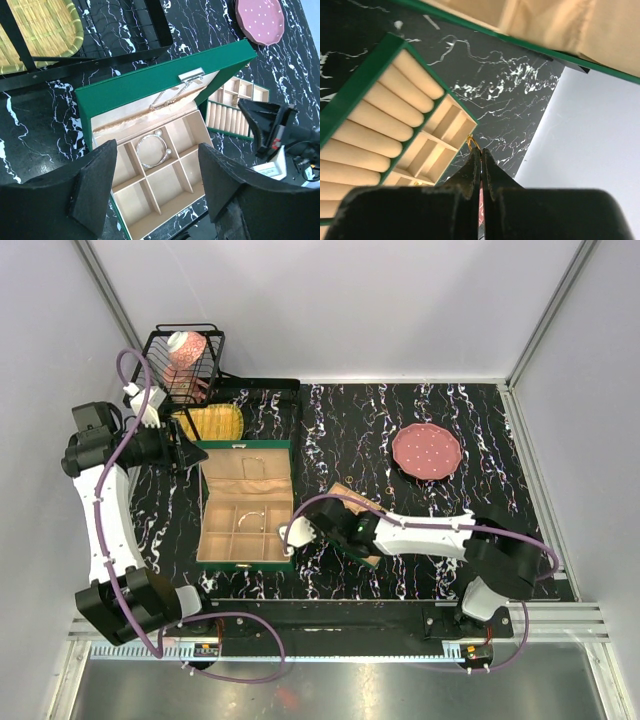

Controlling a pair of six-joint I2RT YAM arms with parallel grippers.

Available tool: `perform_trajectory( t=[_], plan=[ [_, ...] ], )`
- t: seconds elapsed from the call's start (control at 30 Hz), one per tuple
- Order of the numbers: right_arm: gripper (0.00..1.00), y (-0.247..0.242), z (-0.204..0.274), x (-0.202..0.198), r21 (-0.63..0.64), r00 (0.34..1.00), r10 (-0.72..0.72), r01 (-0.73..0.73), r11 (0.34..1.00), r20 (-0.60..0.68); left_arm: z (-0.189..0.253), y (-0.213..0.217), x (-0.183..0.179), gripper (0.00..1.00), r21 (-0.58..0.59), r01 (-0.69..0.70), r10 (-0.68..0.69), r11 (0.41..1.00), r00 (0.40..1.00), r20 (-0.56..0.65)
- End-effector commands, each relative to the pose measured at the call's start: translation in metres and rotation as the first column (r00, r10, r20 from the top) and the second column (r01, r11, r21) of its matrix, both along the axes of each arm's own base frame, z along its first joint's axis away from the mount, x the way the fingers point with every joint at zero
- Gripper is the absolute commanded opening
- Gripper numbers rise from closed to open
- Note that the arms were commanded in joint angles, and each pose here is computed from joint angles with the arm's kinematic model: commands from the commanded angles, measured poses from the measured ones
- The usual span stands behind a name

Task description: Organize the mixed jewelry

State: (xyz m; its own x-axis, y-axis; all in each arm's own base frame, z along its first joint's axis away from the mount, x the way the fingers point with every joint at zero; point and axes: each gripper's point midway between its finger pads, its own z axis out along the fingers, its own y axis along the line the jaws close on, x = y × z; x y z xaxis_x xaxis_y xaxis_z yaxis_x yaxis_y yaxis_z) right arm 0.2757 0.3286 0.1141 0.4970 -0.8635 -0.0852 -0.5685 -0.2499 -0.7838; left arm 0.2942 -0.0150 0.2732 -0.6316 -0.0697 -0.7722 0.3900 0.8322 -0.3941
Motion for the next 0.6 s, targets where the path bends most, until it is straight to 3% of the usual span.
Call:
perform_trajectory(
  t=[0.0, 0.37, 0.57],
  plan=[
    [0.00, 0.013, 0.002, 0.002, -0.037, 0.991, 0.066, -0.063, 0.997, 0.115, 0.005, -0.001, -0.001, 0.69, -0.065, 0.029, -0.027, 0.997, 0.999, 0.025],
    [0.00, 0.019, -0.015, -0.006, -0.095, 0.989, 0.129, -0.123, 0.988, 0.069, 0.001, 0.008, 0.005, 0.69, -0.060, 0.014, -0.012, 0.998, 1.000, 0.020],
    [0.00, 0.019, -0.030, -0.017, -0.123, 0.988, 0.151, -0.153, 0.981, -0.025, 0.004, 0.011, 0.008, 0.69, -0.049, 0.009, -0.007, 0.999, 1.000, 0.028]
  ],
)
